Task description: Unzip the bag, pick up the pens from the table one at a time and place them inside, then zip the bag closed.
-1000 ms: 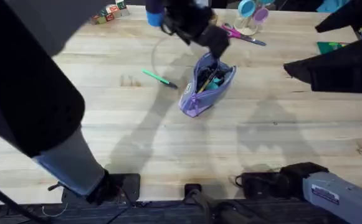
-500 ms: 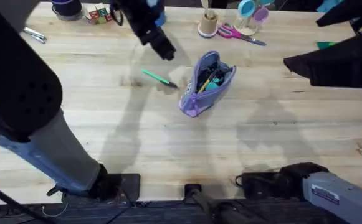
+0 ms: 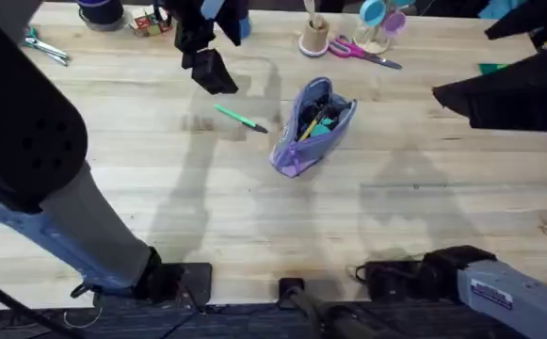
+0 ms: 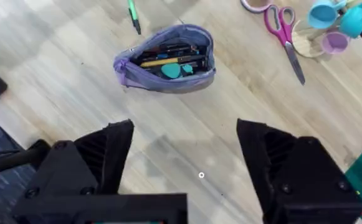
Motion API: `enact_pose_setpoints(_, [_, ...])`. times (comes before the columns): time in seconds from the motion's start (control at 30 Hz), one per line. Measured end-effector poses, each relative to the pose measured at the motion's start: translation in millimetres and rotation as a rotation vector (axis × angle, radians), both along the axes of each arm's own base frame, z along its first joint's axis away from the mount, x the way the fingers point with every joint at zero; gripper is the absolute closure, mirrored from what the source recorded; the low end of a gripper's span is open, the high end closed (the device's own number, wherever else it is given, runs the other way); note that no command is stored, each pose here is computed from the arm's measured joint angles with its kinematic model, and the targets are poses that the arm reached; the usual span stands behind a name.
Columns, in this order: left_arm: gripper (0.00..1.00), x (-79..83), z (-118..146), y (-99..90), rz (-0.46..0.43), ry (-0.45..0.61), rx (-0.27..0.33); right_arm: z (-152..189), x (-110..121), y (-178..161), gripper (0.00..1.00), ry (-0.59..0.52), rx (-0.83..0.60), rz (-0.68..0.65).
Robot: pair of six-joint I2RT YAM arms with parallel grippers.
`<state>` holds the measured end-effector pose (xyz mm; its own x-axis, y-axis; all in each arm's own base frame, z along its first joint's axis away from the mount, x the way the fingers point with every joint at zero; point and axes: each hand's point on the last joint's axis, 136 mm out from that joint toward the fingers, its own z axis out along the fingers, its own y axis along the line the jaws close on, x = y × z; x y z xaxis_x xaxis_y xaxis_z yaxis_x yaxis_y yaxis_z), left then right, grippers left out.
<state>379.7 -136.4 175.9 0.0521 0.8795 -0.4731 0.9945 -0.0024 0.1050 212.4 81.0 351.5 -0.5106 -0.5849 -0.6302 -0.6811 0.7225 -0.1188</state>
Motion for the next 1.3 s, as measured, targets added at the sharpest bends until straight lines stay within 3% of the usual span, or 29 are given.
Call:
enact_pose_setpoints(0.43, [0.008, 2.0, 1, -0.6, -0.073, -0.048, 0.005, 0, 0, -1, 0.006, -0.001, -0.005, -0.004])
enact_pose_setpoints(0.53, [0.008, -5.9, 1, -2.6, -0.078, -0.015, -0.011, 0, 1, -1, 0.006, -0.003, -0.005, -0.004])
enact_pose_setpoints(0.83, [0.008, -5.8, 7, -16.6, -0.1, -0.027, -0.081, 0, 1, -1, 0.005, -0.003, -0.005, -0.004])
enact_pose_setpoints(0.97, [0.007, -6.7, 5, -13.2, -0.096, -0.021, -0.056, 0, 1, -1, 0.005, -0.003, -0.005, -0.004])
enact_pose_setpoints(1.1, [0.007, -9.0, -4, -6.8, -0.095, -0.001, 0.005, 0, 1, -1, 0.005, -0.003, -0.005, -0.004])
enact_pose_setpoints(1.3, [0.006, -13.6, -34, -10.4, -0.119, 0.088, 0.059, 0, 1, -1, 0.005, -0.003, -0.005, -0.004])
